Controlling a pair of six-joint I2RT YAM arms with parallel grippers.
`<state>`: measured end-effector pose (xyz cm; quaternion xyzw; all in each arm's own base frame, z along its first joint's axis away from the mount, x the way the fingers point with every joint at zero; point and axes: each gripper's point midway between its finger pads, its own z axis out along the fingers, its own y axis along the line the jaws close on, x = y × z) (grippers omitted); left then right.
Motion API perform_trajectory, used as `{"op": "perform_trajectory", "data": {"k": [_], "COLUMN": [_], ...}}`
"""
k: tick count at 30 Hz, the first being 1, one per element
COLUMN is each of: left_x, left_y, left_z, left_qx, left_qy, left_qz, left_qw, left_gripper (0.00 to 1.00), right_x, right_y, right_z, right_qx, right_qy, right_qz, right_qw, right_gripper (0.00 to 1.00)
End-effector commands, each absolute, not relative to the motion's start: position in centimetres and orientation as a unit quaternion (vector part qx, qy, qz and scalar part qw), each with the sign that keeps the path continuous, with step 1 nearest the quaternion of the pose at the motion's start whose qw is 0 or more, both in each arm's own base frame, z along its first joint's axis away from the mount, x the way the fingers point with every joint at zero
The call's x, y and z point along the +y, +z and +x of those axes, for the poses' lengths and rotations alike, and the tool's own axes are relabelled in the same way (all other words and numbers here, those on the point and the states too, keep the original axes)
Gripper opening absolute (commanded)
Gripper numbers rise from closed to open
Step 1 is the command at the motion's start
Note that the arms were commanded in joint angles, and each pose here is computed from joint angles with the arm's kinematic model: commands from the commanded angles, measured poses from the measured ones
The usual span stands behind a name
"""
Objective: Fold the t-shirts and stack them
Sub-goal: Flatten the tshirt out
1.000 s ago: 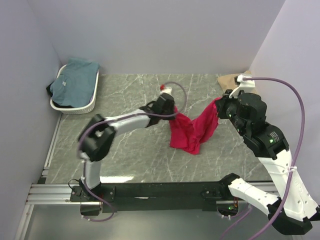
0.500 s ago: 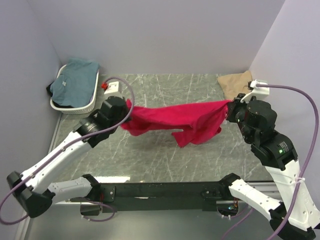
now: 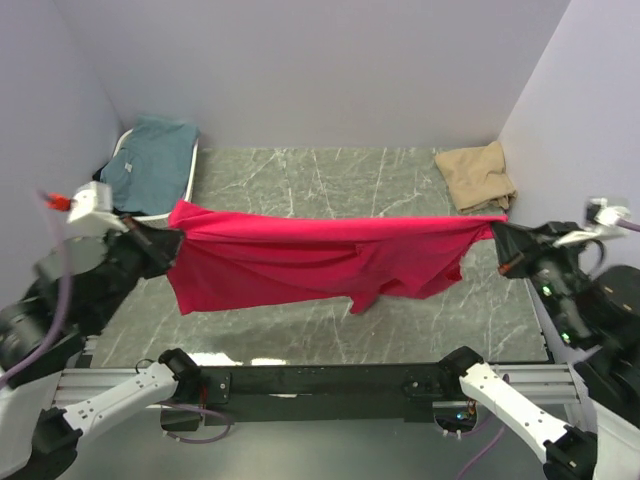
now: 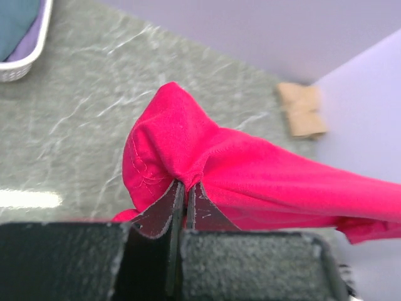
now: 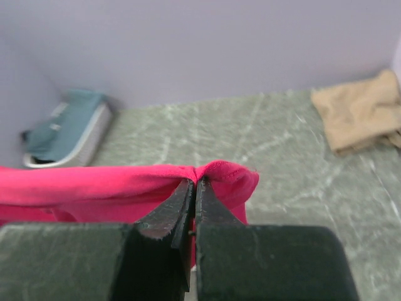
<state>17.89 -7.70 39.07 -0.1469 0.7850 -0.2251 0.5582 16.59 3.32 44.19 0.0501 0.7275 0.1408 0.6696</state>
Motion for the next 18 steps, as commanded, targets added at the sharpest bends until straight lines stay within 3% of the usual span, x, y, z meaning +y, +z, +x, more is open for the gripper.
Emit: {"op": "perform_trajectory", "data": {"k": [1,10,15,18], "left_x": [-6.6,-6.8,-7.5,-9.3], "left_y": [40.9,46.3,42.8,38.7], "left_z": [14.7,10.6,14.0,17.1], "left_qx": [0.789,0.725,0.756,0.786], "left_qy": [-0.254,-0.37,-0.312,-0.27], "left_qz": [-0.125,-0.08,-0.116,-0.127], "left_qw": [0.546,0.575,0.563,0.541], "left_gripper": [0.01,0.08,0.08,0.01], "right_x": [3.4,2.5,4.2,5.8], "right_y": [47.6,50.1,47.0,43.6], "right_z": [13.4,11.8,17.5,21.1], "right_qx": [0.692,0.672,0.725,0.748], "right_qy": [0.188,0.183,0.122,0.101], "right_qz": [0.022,0.004,-0.007,-0.009], "right_qw": [0.696,0.717,0.678,0.656], "right_gripper": [0.0,0.0,0.0,0.0]}}
